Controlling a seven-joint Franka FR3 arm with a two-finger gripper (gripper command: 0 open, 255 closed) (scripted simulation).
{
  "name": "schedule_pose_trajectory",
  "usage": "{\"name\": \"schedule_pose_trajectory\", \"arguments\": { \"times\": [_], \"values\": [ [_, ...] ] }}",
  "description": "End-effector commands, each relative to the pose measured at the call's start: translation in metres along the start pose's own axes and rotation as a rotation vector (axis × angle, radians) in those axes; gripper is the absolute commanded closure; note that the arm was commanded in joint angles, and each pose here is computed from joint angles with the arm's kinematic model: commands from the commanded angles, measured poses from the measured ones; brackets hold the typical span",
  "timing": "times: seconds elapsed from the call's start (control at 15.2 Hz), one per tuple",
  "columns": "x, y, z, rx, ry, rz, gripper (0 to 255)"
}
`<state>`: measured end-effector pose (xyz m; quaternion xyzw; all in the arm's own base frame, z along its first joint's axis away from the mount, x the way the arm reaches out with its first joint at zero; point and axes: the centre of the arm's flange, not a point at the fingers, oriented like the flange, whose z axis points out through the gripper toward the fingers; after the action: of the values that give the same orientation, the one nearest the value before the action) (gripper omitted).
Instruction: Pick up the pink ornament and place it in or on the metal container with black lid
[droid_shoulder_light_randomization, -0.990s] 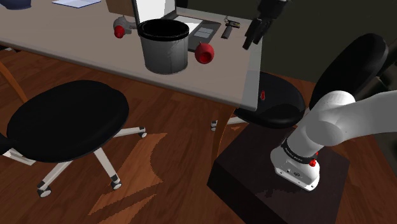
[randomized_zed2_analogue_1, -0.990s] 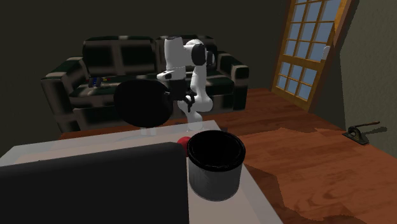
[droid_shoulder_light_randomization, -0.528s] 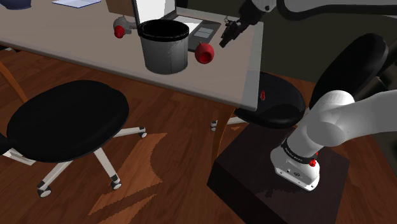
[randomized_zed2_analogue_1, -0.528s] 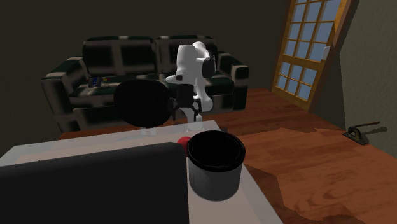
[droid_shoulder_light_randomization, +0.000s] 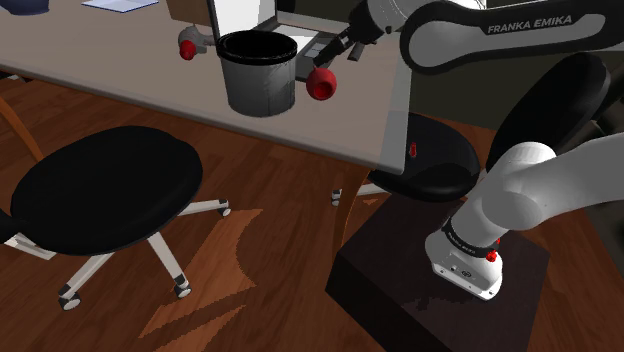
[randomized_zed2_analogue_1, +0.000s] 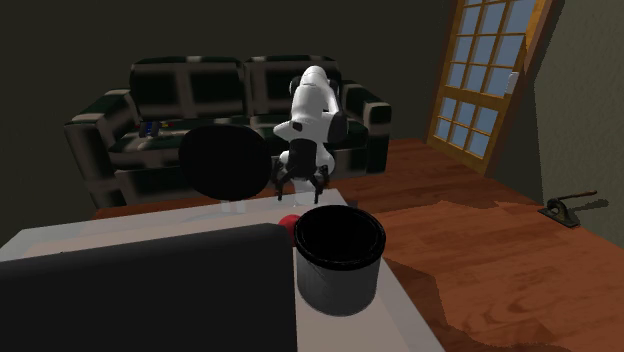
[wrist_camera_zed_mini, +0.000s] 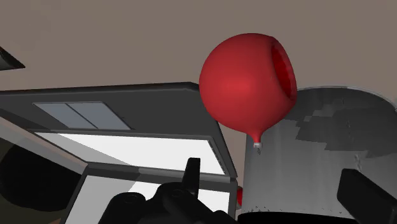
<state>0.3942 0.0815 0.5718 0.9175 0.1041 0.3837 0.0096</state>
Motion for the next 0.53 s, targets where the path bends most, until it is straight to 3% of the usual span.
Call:
{"name": "schedule_pose_trajectory", "arguments": {
  "times": [0.0, 0.46],
  "values": [
    [0.001, -0.001, 0.011, -0.001, 0.008, -0.002, 0],
    [0.001, -0.001, 0.030, -0.001, 0.008, -0.002, 0]
  ]
}}
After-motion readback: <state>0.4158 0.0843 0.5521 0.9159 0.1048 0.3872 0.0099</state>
